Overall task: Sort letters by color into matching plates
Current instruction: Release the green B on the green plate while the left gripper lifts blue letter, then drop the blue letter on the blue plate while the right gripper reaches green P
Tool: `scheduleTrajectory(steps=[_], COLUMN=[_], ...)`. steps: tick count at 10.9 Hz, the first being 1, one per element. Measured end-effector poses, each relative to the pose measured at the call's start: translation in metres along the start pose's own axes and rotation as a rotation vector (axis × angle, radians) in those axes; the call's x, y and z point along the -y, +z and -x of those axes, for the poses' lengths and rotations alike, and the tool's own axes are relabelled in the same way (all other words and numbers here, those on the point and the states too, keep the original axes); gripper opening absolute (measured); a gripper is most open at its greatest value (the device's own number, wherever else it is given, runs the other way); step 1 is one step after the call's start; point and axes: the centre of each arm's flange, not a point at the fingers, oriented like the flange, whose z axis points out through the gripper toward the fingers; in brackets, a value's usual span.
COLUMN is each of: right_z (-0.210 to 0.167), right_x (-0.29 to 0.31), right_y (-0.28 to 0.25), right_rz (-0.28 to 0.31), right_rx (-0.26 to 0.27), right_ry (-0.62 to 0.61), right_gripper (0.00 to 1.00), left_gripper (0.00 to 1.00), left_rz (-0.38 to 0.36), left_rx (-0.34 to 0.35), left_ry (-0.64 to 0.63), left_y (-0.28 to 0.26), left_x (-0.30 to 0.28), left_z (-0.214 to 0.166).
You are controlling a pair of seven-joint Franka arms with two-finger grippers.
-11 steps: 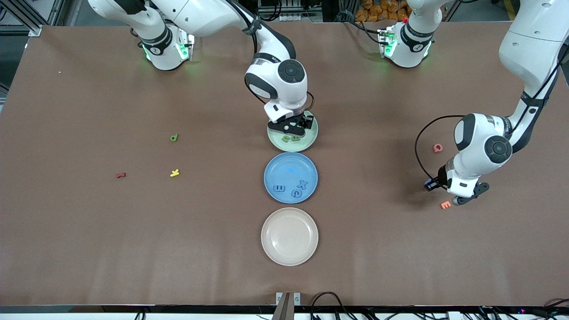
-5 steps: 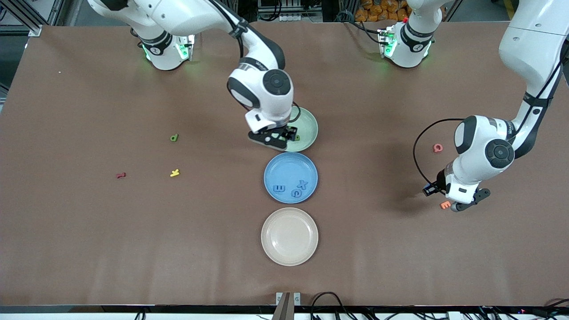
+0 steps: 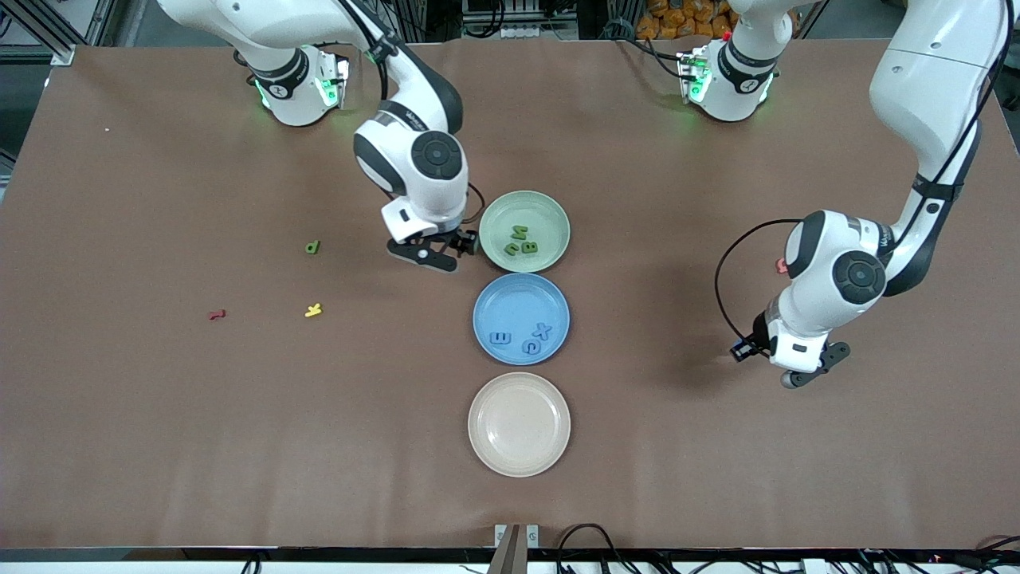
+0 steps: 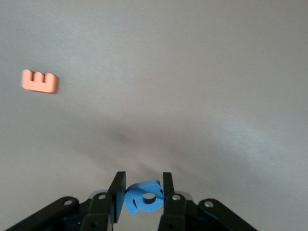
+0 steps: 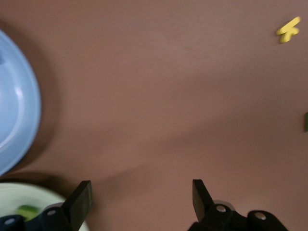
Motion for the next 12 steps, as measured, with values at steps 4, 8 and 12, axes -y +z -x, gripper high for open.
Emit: scheduleTrajectory(steps=[4, 8, 12], right_z=[-0.019, -0.039, -0.051], right_x=[-0.069, -0.126, -0.169], right_y=[0.020, 0.029, 0.050], right_rz=[-0.012, 0.004, -0.024], right_rx=[-0.016, -0.013, -0.025], right_ry=[-0.021, -0.070, -0.103], right_gripper=[0.93, 0.93, 0.93], left_gripper=[0.35, 0.35, 0.35], left_rz=[0.044, 0.088, 0.135], left_rx=[0.000, 0.013, 0.015], left_ry=[-0.063, -0.100, -0.088], left_y=[-0.012, -0.026, -0.045], left_x=[-0.062, -0.136, -0.200], left_z=[0.036, 0.101, 0.169])
